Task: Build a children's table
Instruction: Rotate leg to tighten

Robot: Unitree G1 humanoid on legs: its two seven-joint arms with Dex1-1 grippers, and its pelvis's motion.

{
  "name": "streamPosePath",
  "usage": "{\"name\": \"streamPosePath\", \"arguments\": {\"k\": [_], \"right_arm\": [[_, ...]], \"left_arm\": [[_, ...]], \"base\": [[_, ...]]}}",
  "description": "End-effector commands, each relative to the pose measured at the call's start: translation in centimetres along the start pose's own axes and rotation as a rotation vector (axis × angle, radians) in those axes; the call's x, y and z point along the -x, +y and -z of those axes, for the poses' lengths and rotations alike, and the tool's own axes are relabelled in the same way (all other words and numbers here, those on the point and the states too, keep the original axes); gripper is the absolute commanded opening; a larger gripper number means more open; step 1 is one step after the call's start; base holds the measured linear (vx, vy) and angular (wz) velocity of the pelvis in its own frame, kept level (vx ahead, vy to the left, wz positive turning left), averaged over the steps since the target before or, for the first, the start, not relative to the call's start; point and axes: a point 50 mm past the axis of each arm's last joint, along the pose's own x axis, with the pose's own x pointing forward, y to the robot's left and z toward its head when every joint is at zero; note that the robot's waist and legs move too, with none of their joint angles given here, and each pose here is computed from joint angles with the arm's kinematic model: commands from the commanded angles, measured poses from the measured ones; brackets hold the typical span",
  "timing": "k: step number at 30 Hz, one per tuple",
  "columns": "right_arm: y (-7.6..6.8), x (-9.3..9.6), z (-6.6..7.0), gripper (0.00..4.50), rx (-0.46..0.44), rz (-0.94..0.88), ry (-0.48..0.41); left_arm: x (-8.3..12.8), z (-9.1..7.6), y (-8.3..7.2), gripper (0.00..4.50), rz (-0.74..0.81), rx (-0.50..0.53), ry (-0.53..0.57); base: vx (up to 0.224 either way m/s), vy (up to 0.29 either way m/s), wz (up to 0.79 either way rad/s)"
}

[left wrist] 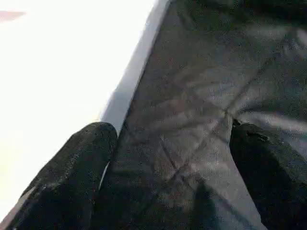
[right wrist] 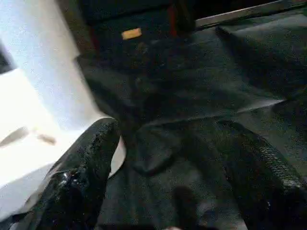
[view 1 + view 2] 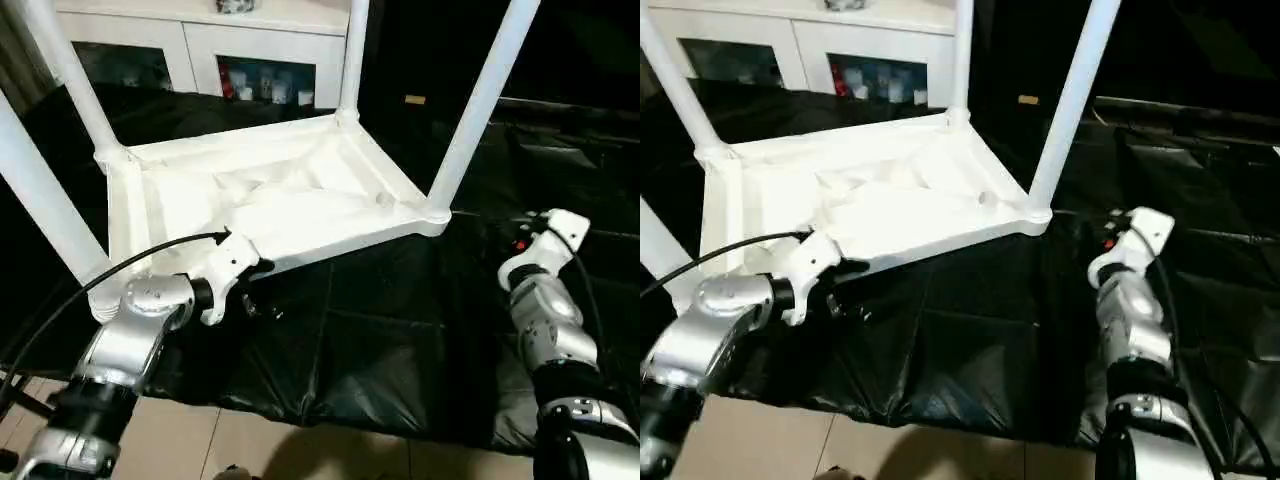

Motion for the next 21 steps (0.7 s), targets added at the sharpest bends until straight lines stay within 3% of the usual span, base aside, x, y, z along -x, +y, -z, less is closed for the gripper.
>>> {"name": "streamPosePath", "arguments": {"k": [1, 3, 6, 10, 14, 15, 19, 21], "right_arm": [[1.0, 0.8, 0.6, 3.54, 0.075, -0.101, 0.019], [1.6, 1.1, 0.8, 3.54, 0.097, -0.153, 0.025], [4.3, 2.2, 1.5, 3.54, 0.183, -0.368, 0.045], [6.4, 3.2, 1.9, 3.54, 0.193, -0.527, 0.061], [8.3, 4.3, 2.5, 3.54, 0.180, -0.658, 0.091], [8.7, 4.7, 2.9, 3.54, 0.178, -0.687, 0.108], [9.1, 5.3, 3.5, 3.54, 0.171, -0.723, 0.135], [9.4, 5.5, 3.9, 3.54, 0.164, -0.738, 0.153]], "left_arm": [[0.9, -0.6, -0.1, 4.41, -0.118, 0.020, -0.101], [1.2, -0.4, -0.3, 4.41, -0.135, 0.035, -0.114], [2.3, -0.2, -1.2, 4.41, -0.180, 0.105, -0.209], [4.1, -0.3, -2.4, 4.41, -0.162, 0.179, -0.319], [7.1, 0.5, -4.2, 4.41, -0.075, 0.249, -0.294], [8.7, 1.1, -4.5, 4.41, -0.069, 0.261, -0.263], [11.3, 1.4, -4.5, 4.41, -0.090, 0.285, -0.237], [13.9, 1.4, -4.1, 4.41, -0.120, 0.282, -0.207]], "base": [[0.000, 0.000, 0.00], [0.000, 0.000, 0.00], [0.000, 0.000, 0.00], [0.000, 0.000, 0.00], [0.000, 0.000, 0.00], [0.000, 0.000, 0.00], [0.000, 0.000, 0.00], [0.000, 0.000, 0.00]]}}
